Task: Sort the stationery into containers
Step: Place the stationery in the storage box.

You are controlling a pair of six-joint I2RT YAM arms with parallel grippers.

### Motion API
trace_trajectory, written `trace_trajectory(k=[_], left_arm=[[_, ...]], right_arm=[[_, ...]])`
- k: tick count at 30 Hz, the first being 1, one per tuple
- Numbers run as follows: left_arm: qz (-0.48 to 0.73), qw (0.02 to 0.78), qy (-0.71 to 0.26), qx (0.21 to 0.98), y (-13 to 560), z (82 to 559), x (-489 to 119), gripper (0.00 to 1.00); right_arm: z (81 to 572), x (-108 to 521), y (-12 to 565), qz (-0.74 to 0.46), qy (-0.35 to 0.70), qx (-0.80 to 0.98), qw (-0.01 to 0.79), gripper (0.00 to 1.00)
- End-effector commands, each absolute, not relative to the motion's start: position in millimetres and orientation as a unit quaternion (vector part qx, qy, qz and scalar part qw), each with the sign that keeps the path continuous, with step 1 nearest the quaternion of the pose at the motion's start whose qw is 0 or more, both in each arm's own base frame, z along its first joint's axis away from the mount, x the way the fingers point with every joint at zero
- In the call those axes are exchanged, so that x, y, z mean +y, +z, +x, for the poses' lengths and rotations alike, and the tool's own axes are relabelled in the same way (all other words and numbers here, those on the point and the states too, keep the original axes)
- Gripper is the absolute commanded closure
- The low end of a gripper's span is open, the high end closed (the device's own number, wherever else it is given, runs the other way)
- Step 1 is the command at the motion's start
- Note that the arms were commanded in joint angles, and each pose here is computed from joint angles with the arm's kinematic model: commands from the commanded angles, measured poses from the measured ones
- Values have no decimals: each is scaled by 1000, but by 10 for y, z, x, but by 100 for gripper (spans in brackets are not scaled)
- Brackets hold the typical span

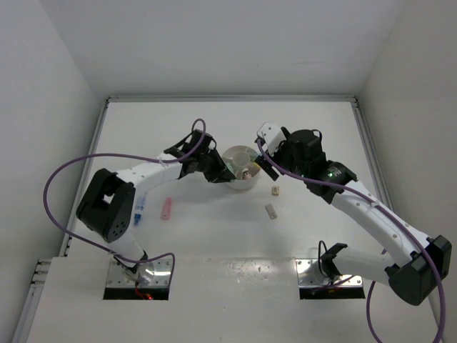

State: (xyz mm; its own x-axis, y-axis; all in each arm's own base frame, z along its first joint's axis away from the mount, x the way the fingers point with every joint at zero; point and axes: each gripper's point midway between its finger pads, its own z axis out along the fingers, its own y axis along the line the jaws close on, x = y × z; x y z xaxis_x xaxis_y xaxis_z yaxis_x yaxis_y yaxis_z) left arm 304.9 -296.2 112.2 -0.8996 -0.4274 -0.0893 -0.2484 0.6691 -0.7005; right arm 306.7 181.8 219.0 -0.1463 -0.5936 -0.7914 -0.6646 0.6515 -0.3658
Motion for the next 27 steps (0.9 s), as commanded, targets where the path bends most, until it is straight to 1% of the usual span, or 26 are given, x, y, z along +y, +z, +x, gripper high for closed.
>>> trace_trajectory(k=[1,3,4,5,8,13,17,18,19,20,21,22,23,24,25,26,27], left_arm=[[-176,135,-385,896,1292,3100,-3060,87],[-176,135,-385,896,1292,3100,-3060,77],[-174,138,-388,894,1335,3098,-3059,73],[-174,138,-388,894,1336,3098,-3059,72],[-172,145,-394,891,1415,3118,-3072,60],[-162,162,-402,887,1588,3176,-3057,59],[-147,191,-416,876,1890,3211,-3054,58],[-142,199,-409,879,1930,3202,-3020,62],[-145,218,-402,877,2005,3238,-2972,76],[-143,236,-401,874,2084,3252,-2935,96],[-140,264,-401,866,2276,3220,-2845,100],[-129,289,-372,872,2288,3203,-2710,100],[-147,356,-318,866,2412,3227,-2491,100],[-144,374,-261,878,2322,3169,-2274,100],[-157,386,-208,885,2159,3132,-2035,100],[-190,413,-134,881,2059,3129,-1718,98],[-210,411,-95,882,1928,3087,-1486,69]], right_arm=[[3092,1841,2329,-404,43,746,528,27],[3083,1835,2287,-405,43,748,524,27],[3083,1835,2286,-405,43,748,524,27],[3083,1835,2286,-405,43,748,524,27],[3083,1835,2286,-405,43,748,524,27],[3083,1835,2286,-405,43,748,524,27],[3083,1835,2286,-405,43,748,524,27],[3083,1835,2286,-405,43,748,524,27],[3083,1835,2286,-405,43,748,524,27],[3083,1835,2286,-405,43,748,524,27],[3083,1835,2286,-405,43,748,524,27],[3083,1835,2286,-405,43,748,524,27],[3090,1821,2287,-403,39,749,524,27],[3090,1821,2287,-403,39,749,524,27],[3090,1821,2287,-403,39,749,524,32],[3083,1835,2286,-405,43,748,524,37],[3083,1835,2286,-405,43,748,524,41]])
